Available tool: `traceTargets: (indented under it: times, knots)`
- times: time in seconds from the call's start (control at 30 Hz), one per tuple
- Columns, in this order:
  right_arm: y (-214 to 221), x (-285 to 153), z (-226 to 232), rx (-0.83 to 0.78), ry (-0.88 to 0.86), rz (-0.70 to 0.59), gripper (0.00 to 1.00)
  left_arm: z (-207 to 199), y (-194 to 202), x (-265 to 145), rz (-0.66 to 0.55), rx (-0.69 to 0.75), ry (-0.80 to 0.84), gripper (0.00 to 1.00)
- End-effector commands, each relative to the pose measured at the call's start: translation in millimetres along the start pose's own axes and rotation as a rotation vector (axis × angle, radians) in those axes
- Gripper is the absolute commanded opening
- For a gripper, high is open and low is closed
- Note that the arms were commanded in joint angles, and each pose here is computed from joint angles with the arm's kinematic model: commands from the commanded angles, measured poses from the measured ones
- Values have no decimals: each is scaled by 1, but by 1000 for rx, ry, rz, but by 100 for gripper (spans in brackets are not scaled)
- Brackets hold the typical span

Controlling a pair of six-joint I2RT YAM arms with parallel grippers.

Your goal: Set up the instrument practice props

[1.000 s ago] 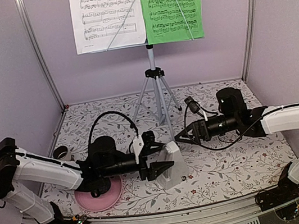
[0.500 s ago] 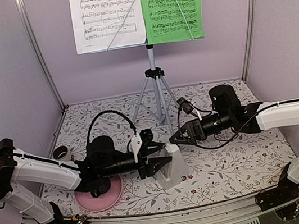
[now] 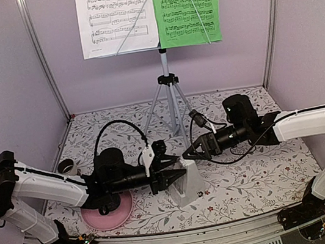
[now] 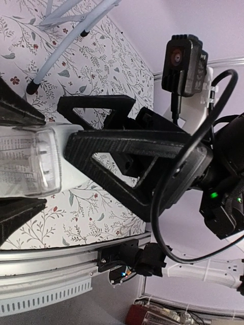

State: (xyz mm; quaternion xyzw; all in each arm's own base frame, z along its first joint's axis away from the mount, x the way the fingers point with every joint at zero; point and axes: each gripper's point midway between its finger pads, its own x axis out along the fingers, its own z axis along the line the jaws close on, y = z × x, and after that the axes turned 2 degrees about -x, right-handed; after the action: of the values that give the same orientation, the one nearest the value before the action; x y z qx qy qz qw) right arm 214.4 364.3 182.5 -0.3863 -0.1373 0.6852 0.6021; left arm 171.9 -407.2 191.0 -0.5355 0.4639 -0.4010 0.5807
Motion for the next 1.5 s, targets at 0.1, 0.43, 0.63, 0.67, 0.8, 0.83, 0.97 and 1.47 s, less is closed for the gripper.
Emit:
traceTargets:
  times: [0.1, 0.43, 0.63, 0.67, 0.8, 0.83, 0.97, 1.47]
  knots:
    - [32, 6, -21, 41, 64, 81, 88, -10, -2, -1, -19, 12, 30, 34]
    - [68, 13, -62, 42, 168, 139, 88, -13, -2, -17, -64, 38, 30, 27]
    - [81, 12, -77, 56, 211, 159, 87, -15, 4, -22, -72, 60, 31, 25]
    - [83, 12, -80, 61, 216, 162, 87, -15, 6, -23, -70, 62, 33, 24]
    - [84, 8, -86, 63, 238, 161, 86, -17, 6, -22, -73, 76, 42, 23]
    - [84, 7, -87, 63, 243, 159, 86, -16, 5, -22, -73, 76, 37, 24]
    - [76, 4, -80, 53, 234, 137, 86, -15, -3, -20, -81, 63, -15, 56]
    - [65, 3, -67, 46, 223, 105, 87, -9, -4, 8, -39, -117, -352, 70]
